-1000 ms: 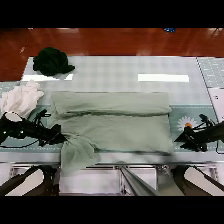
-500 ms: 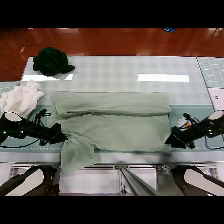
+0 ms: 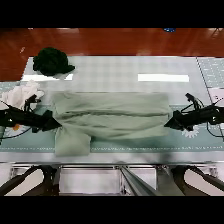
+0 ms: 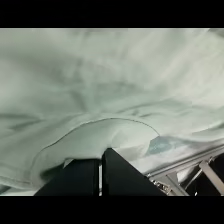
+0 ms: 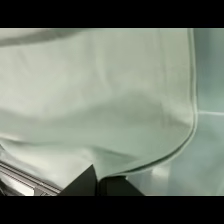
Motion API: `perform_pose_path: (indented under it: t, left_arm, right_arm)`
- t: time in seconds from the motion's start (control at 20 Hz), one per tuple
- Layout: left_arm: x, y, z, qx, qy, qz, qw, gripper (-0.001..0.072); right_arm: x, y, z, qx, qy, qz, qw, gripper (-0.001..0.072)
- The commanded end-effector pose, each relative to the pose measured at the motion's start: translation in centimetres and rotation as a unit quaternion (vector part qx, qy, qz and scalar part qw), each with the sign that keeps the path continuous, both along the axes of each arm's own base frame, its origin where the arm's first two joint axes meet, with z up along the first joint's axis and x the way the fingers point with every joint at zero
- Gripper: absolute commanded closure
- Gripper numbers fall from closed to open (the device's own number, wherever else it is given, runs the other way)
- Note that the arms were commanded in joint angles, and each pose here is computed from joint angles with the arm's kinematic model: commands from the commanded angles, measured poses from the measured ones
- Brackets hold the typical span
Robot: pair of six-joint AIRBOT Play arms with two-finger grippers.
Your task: Fold the shirts.
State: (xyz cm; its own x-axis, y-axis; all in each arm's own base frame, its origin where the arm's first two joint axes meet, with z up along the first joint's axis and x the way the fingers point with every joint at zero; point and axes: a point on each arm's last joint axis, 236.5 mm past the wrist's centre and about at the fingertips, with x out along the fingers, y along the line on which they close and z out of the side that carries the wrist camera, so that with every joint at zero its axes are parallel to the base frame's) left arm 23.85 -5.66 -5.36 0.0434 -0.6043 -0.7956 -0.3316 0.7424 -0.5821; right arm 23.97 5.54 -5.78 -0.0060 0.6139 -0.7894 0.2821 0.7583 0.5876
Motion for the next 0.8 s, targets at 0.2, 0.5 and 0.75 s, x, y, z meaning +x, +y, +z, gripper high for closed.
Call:
perform_pose_path:
  t: [0.2,0.5,0.75]
  left_arm:
    - [7.7,1.6,3.3,0.009,-0.074,0.007,0.997,0.0692]
    - [14.4,0.5,1.6,0.018,-0.081,-0.011,0.996,0.0692]
    - [18.5,0.2,1.2,0.015,-0.084,-0.019,0.996,0.0692]
  right_arm:
    - [7.9,-2.4,1.6,-0.037,-0.086,-0.063,0.994,0.0684]
    - [12.3,-2.7,1.1,-0.018,-0.105,-0.084,0.991,0.0684]
    - [16.1,-3.4,2.0,-0.009,-0.136,-0.095,0.986,0.0684]
